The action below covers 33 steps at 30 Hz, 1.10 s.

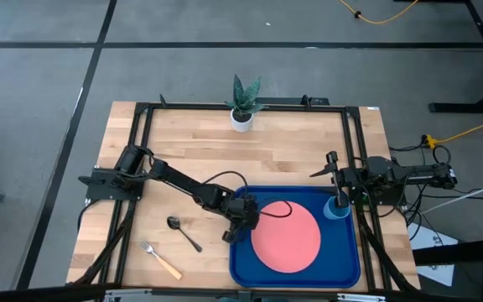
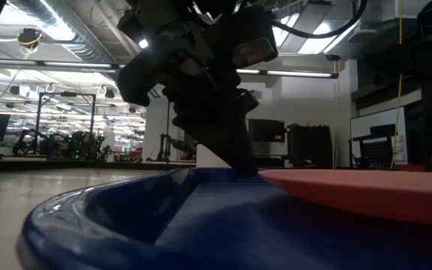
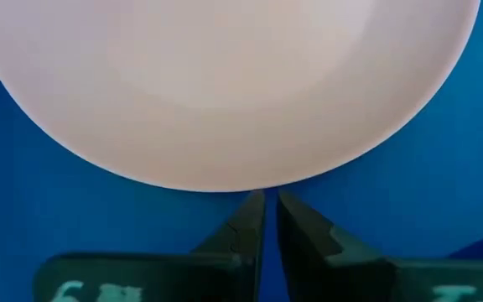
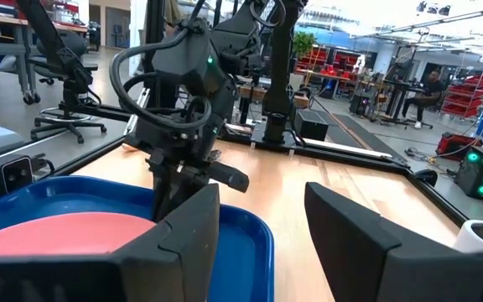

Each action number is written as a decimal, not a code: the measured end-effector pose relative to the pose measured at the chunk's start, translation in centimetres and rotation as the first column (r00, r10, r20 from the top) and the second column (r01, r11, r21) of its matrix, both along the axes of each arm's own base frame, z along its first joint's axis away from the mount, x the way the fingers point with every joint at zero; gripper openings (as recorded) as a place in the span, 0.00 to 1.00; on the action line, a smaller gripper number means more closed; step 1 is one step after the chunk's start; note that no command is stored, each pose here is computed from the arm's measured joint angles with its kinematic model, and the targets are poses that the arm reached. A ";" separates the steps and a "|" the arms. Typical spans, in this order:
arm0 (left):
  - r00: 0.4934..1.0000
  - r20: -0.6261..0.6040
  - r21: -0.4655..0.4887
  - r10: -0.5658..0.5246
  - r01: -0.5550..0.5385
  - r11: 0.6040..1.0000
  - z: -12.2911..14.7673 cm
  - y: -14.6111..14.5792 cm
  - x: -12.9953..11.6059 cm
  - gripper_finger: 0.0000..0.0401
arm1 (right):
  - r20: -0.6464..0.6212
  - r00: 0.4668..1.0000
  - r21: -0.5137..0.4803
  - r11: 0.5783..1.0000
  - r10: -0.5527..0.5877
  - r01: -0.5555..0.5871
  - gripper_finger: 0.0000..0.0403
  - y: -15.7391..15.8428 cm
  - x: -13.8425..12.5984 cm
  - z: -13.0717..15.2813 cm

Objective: Pick and place plate/cup/fork/spoon on tray
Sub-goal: Put the pink plate in the center of the blue tray

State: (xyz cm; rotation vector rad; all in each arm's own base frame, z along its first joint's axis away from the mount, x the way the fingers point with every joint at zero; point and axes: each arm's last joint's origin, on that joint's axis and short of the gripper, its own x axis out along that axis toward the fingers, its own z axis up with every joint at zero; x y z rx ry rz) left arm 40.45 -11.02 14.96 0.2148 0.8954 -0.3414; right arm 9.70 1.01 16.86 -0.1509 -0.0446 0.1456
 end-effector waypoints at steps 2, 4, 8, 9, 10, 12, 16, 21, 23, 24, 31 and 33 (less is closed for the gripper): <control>1.000 -0.002 0.000 0.001 -0.001 1.000 0.0 0.0 0.0 0.07 | 0.000 1.000 0.000 1.000 0.001 -0.001 0.45 0.0 0.0 0.0; 1.000 -0.013 -0.002 0.007 -0.007 1.000 0.0 0.0 -0.1 0.07 | 0.000 1.000 0.000 1.000 0.001 -0.001 0.45 0.0 0.0 0.0; 0.995 -0.100 -0.015 0.008 -0.010 1.000 -0.2 0.1 -0.8 0.07 | 0.000 1.000 0.000 1.000 0.001 -0.001 0.45 0.0 0.0 0.0; 0.994 -0.106 -0.030 0.012 -0.015 0.999 -0.2 0.1 -0.8 0.07 | 0.000 1.000 0.000 1.000 0.001 -0.001 0.45 0.0 0.0 0.0; 0.993 -0.114 -0.050 0.012 -0.017 0.999 -0.2 0.1 -0.9 0.07 | 0.000 1.000 0.000 1.000 0.001 -0.001 0.45 0.0 0.0 0.0; 0.992 -0.128 -0.087 -0.012 0.001 0.996 -0.2 -0.3 -1.0 0.07 | 0.000 1.000 0.000 1.000 0.000 0.000 0.45 0.0 0.0 0.0; 0.992 -0.115 -0.113 -0.051 0.038 0.993 -0.3 -1.4 -1.0 0.07 | 0.000 1.000 0.000 1.000 0.000 0.000 0.45 0.0 0.0 0.0; 0.996 -0.065 -0.112 -0.056 0.049 0.993 -0.1 -2.1 -0.8 0.07 | 0.000 1.000 0.000 1.000 0.000 0.000 0.45 0.0 0.0 0.0; 0.997 -0.054 -0.113 -0.055 0.049 0.992 -0.1 -2.1 -0.8 0.07 | 0.000 1.000 0.000 1.000 0.001 -0.001 0.45 0.0 0.0 0.0; 0.997 -0.047 -0.114 -0.055 0.049 0.992 0.0 -2.1 -0.7 0.07 | 0.000 1.000 0.000 1.000 0.001 -0.001 0.45 0.0 0.0 0.0; 0.998 -0.028 -0.116 -0.054 0.051 0.992 0.1 -2.0 -0.5 0.07 | 0.000 1.000 0.000 1.000 0.001 -0.001 0.45 0.0 0.0 0.0; 0.998 -0.005 -0.120 -0.056 0.055 0.991 -0.1 -2.1 -0.2 0.07 | 0.000 1.000 0.000 1.000 0.000 0.000 0.45 0.0 0.0 0.0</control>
